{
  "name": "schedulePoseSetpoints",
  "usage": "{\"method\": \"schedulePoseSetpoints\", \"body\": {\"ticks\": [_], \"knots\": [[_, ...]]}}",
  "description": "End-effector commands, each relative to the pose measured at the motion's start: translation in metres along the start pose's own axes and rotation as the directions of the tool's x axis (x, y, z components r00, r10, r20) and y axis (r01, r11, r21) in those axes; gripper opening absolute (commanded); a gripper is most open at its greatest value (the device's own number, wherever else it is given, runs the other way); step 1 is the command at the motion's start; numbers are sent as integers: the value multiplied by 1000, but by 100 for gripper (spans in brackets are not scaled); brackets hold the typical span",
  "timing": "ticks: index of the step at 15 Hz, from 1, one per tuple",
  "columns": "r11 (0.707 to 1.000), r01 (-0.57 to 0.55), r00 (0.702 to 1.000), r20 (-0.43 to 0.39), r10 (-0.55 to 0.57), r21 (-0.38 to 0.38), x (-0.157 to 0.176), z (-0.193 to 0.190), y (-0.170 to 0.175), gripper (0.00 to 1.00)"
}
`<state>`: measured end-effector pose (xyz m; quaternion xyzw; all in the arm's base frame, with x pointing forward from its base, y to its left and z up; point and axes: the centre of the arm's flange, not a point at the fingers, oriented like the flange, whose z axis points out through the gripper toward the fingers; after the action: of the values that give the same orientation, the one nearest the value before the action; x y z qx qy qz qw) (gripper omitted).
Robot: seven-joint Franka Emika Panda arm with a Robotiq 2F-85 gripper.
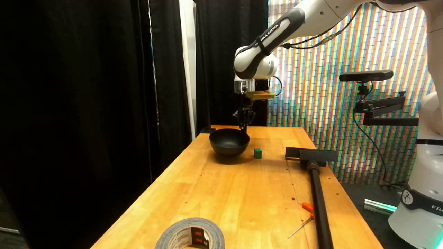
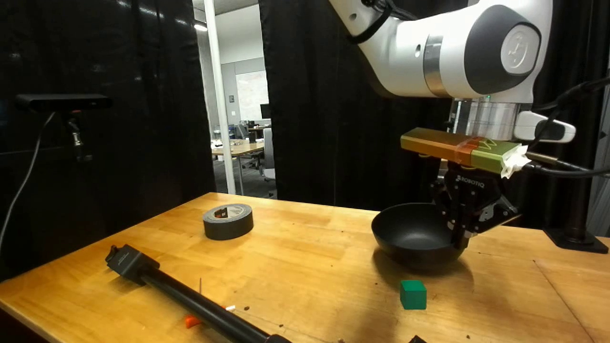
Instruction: Pick up the black bowl from the table and move it to the right.
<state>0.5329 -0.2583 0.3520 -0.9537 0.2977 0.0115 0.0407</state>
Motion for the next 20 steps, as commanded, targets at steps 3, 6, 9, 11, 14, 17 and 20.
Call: {"method": "schedulePoseSetpoints", "body": {"ticks": [3, 6, 9, 11, 14, 17, 20], "knots": [[998, 15, 1000, -11, -14, 57, 1, 11, -9, 1], [998, 23, 1000, -1, -23, 63, 1, 17, -15, 1], [997, 27, 1000, 5, -28, 68, 1, 21, -18, 7], [997, 28, 1000, 6, -29, 71, 1, 23, -17, 3], [997, 27, 1000, 13, -28, 75, 1, 26, -17, 29], [999, 20, 999, 26, -21, 49, -1, 24, -16, 19], [999, 21, 999, 30, -22, 48, -2, 27, -17, 30]]}}
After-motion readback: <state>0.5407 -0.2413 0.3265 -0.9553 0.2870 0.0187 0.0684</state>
